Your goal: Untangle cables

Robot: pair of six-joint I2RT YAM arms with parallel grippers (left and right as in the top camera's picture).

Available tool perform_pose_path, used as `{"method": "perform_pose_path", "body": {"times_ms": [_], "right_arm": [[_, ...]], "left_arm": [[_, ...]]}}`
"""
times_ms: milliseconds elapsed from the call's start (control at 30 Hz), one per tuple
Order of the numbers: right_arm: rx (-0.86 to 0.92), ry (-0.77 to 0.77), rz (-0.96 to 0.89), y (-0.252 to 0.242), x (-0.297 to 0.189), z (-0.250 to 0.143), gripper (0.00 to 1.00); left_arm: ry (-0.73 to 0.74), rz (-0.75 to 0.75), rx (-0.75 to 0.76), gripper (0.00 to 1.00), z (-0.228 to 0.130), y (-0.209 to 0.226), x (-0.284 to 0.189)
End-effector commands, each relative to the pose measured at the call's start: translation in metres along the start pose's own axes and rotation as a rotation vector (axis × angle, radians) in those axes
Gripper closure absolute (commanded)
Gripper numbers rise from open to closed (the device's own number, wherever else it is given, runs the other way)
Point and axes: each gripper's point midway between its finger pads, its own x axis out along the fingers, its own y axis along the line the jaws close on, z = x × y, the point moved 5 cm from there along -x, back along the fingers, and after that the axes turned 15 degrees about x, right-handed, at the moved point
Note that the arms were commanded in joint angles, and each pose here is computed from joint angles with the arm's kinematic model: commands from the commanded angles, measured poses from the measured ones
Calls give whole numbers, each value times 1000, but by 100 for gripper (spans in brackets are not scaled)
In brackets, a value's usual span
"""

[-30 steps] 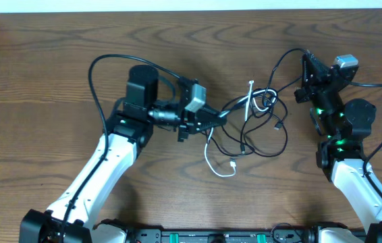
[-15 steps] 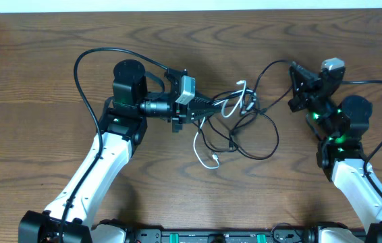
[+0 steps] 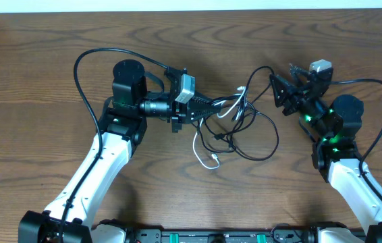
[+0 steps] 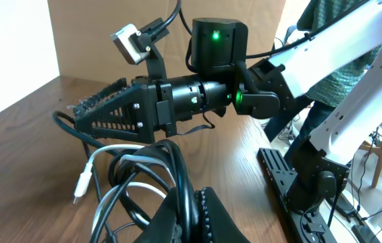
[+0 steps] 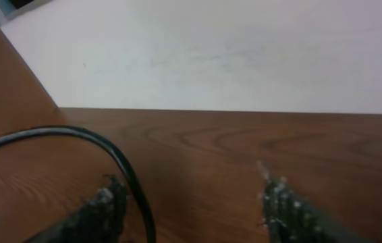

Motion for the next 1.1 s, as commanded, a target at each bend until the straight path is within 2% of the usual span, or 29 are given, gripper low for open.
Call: {"method": "perform_pose_path", "body": {"times_ms": [0,167,267,500,600,767,833,1000,1067], "right_arm": [[7,24,66,11,0,0,43],[6,57,121,18,0,-4,43],[21,73,154,22,-1,-6,39],[-26,140,401,54,-10,-8,38],[-26,156,422,57,-12,-10,38],[-34,143,422,57,-12,-8,39],[-22,130,444,62,-13,-3,40],[-123,123,625,89,-25,2,40],[-182,146,733,107,-32,-4,33]], "left_arm": [[-12,-14,20,92,9,1,-1],[1,43,19,92,7,9,-9],[11,89,17,92,5,16,-18],[15,123,15,92,4,21,-28],[6,99,-9,92,5,19,-27],[-51,-58,47,92,16,0,-27],[-52,-60,52,92,16,0,-27],[-52,-64,53,92,16,0,-25],[-55,-81,58,92,17,-3,-20]]}}
